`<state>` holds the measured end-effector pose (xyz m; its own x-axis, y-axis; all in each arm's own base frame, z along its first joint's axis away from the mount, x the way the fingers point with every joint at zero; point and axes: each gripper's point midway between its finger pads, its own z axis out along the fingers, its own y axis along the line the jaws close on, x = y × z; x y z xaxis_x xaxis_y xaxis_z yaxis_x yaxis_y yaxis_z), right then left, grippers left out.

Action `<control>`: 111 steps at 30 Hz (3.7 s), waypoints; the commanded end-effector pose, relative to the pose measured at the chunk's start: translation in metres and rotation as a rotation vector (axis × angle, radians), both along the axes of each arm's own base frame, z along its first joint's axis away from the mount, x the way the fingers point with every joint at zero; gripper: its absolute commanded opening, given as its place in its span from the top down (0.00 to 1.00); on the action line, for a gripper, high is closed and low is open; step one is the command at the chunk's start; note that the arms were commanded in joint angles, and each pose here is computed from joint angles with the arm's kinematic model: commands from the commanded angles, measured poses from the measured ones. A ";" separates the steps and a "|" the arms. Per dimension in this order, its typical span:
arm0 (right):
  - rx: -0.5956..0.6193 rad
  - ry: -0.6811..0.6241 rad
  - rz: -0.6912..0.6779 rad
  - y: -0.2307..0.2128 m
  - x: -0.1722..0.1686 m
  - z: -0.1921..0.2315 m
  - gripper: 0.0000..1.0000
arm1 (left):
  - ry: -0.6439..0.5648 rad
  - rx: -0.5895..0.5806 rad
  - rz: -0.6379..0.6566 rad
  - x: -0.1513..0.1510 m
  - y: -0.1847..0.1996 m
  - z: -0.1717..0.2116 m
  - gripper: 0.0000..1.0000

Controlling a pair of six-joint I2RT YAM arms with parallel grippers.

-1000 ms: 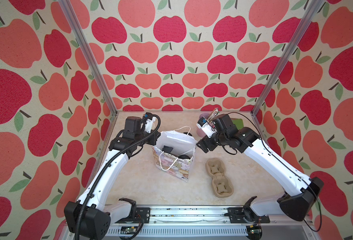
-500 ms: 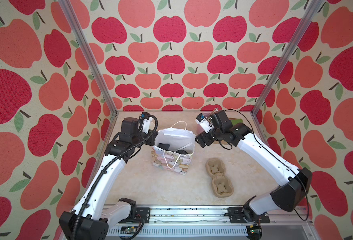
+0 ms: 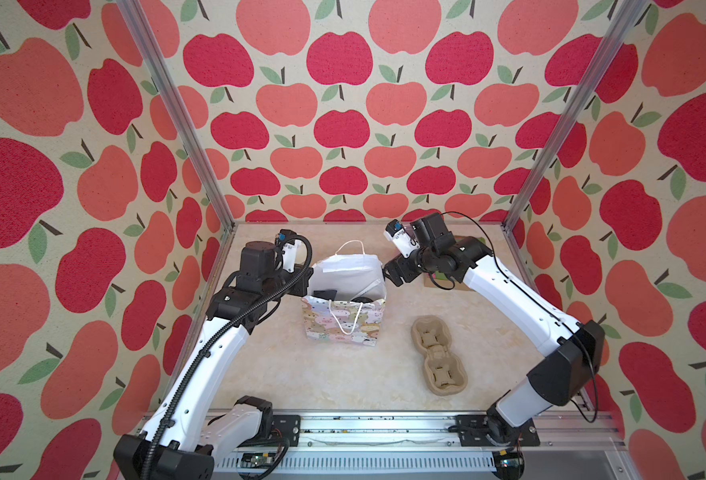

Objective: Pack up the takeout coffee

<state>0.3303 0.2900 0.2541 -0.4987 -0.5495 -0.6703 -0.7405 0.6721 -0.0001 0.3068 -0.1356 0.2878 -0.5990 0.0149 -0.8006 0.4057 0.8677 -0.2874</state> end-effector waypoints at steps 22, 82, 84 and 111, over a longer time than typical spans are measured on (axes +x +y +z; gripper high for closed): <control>0.029 -0.177 -0.076 -0.027 0.010 0.046 0.02 | -0.106 0.039 0.122 0.000 0.027 0.026 0.45; 0.137 -0.557 -0.670 -0.261 0.062 -0.160 0.01 | -0.318 0.224 0.897 0.056 0.227 -0.154 0.01; 0.120 -0.536 -0.680 -0.263 0.065 -0.162 0.01 | -0.311 0.223 0.892 0.055 0.226 -0.163 0.01; 0.117 -0.534 -0.692 -0.264 0.067 -0.163 0.01 | -0.288 0.281 0.664 0.087 0.189 -0.204 0.01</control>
